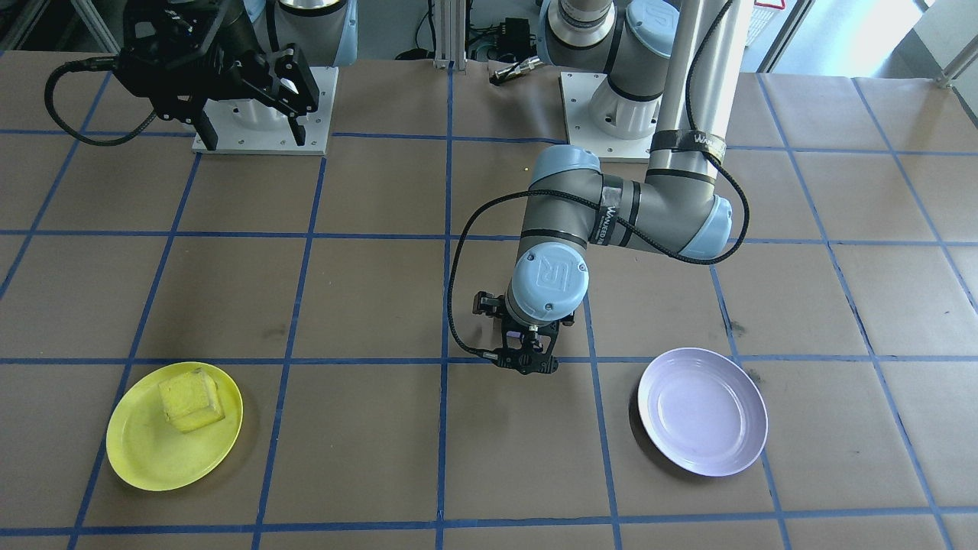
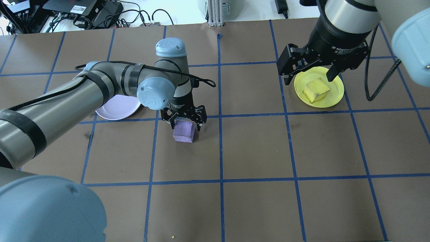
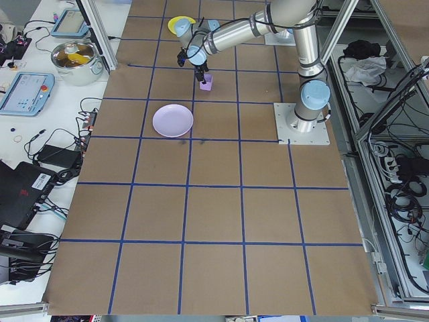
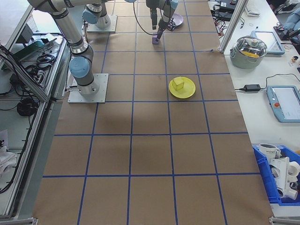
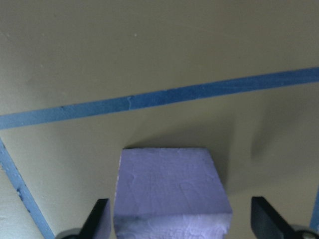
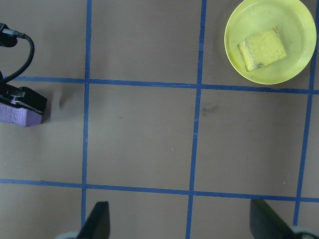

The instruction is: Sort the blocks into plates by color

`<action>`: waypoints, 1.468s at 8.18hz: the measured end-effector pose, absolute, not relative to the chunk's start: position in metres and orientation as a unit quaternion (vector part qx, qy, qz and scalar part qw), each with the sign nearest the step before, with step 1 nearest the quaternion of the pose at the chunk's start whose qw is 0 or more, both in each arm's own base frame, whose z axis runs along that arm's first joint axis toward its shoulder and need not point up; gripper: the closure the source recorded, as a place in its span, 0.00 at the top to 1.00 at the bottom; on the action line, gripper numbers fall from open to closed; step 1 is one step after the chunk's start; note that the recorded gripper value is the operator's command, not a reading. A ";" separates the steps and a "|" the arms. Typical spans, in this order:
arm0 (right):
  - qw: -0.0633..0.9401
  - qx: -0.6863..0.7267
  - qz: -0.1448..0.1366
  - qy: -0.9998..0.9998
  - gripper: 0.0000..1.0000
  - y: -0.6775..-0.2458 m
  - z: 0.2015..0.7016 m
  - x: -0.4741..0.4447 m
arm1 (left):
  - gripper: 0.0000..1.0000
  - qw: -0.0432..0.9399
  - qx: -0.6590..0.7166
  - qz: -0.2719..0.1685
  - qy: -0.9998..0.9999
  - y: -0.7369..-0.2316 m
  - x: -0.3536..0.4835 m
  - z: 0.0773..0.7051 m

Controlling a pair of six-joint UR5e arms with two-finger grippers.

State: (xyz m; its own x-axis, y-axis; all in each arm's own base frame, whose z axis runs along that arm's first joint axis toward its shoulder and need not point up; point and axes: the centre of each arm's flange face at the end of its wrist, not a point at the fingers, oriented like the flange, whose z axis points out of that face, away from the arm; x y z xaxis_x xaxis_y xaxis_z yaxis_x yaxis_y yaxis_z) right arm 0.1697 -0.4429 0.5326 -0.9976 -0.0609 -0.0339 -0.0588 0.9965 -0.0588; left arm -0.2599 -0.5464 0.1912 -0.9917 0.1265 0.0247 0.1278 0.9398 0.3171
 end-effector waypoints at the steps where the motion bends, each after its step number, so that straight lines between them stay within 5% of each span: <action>1: 0.018 -0.030 -0.028 0.999 1.00 -0.442 0.532 0.170 | 0.63 -0.006 -0.070 -0.159 -0.985 -0.547 -0.258 0.190; 2: 0.017 -0.030 -0.028 0.999 1.00 -0.442 0.532 0.170 | 0.42 -0.018 -0.076 -0.157 -0.984 -0.547 -0.256 0.190; 3: 0.017 -0.030 -0.027 0.999 1.00 -0.442 0.532 0.170 | 0.06 -0.026 -0.077 -0.155 -0.985 -0.548 -0.254 0.190; 4: 0.017 -0.030 -0.027 0.999 1.00 -0.442 0.532 0.170 | 0.00 -0.029 -0.076 -0.153 -0.985 -0.549 -0.254 0.191; 8: 0.017 -0.030 -0.028 0.999 1.00 -0.442 0.532 0.169 | 0.00 -0.025 -0.067 -0.136 -0.988 -0.552 -0.249 0.217; 12: 0.022 -0.032 -0.023 0.999 1.00 -0.437 0.531 0.172 | 0.00 -0.007 -0.070 -0.048 -0.996 -0.614 -0.141 0.334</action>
